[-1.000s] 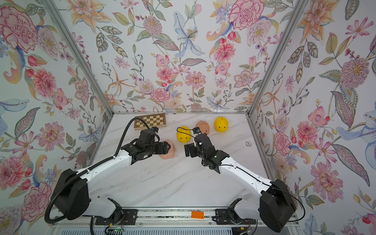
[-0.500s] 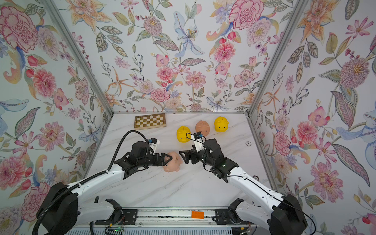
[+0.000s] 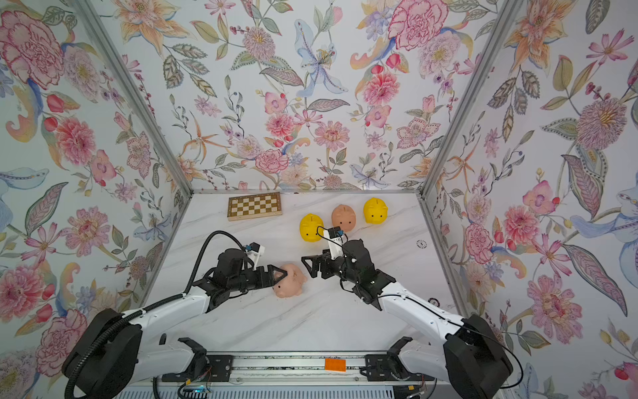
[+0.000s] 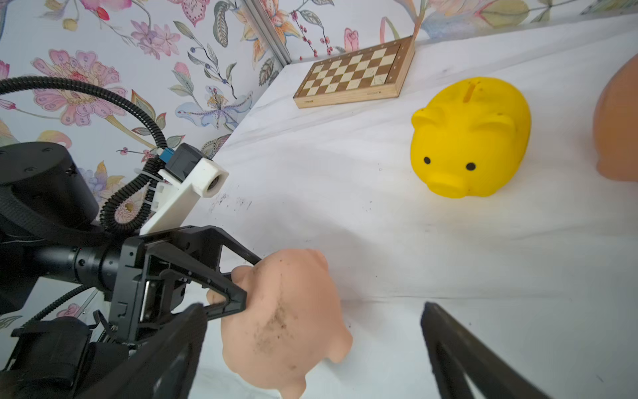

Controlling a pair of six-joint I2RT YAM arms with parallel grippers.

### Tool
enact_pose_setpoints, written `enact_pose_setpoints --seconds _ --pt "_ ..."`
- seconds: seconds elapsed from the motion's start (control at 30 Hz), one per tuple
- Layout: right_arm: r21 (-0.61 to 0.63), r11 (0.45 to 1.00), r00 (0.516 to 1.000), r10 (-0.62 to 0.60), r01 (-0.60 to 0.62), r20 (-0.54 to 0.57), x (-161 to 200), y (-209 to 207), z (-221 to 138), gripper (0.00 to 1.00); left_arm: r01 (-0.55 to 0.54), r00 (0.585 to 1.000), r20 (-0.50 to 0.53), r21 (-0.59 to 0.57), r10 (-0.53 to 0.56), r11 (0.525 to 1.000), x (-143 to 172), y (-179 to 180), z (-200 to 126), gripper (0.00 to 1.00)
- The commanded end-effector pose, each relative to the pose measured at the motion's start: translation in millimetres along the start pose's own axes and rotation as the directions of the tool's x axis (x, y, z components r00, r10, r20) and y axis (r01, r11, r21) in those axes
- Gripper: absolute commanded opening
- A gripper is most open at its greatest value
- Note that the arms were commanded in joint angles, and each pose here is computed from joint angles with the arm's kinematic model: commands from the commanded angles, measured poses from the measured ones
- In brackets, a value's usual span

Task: Open piggy banks
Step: Place the piggy bank at the center of the board.

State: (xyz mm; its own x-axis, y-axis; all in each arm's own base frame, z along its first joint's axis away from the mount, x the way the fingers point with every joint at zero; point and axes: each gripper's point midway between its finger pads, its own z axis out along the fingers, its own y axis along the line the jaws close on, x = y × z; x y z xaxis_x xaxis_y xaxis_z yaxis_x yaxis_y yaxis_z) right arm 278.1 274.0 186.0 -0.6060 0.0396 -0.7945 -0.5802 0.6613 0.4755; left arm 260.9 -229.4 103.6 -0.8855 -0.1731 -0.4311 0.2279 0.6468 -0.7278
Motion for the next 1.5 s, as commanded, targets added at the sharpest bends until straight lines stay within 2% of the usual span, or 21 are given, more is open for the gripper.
enact_pose_setpoints --seconds 0.0,0.1,0.4,0.7,1.0,1.27,1.47 --pt "-0.036 0.999 1.000 0.007 -0.006 0.026 -4 8 8 0.99 -0.007 1.000 0.019 0.023 0.007 1.000 -3 1 -5 0.87" --pt "-0.039 0.999 1.000 0.009 -0.008 0.008 1 8 16 0.99 -0.011 1.000 0.029 0.022 0.011 1.000 -6 2 -7 0.99" --pt "-0.033 0.999 1.000 0.015 -0.016 -0.026 13 6 28 0.99 -0.032 0.999 0.033 0.019 0.031 0.999 -12 6 -9 0.99" --pt "0.163 0.982 0.993 0.104 -0.093 -0.060 30 -34 33 0.99 -0.005 0.998 0.055 -0.059 0.008 0.998 -21 26 -12 0.99" --pt "0.172 0.978 0.985 0.137 -0.118 -0.102 53 -37 46 0.99 -0.008 0.998 0.063 -0.046 0.011 0.999 -24 27 -12 0.99" --pt "0.204 0.974 0.989 0.118 -0.097 -0.093 58 -40 50 0.99 -0.035 0.997 0.064 -0.111 0.042 0.993 -27 38 -11 0.99" --pt "0.224 0.970 0.984 0.122 -0.091 -0.128 67 -45 54 0.99 -0.065 0.995 0.069 -0.145 0.075 0.987 -31 42 -12 0.99"
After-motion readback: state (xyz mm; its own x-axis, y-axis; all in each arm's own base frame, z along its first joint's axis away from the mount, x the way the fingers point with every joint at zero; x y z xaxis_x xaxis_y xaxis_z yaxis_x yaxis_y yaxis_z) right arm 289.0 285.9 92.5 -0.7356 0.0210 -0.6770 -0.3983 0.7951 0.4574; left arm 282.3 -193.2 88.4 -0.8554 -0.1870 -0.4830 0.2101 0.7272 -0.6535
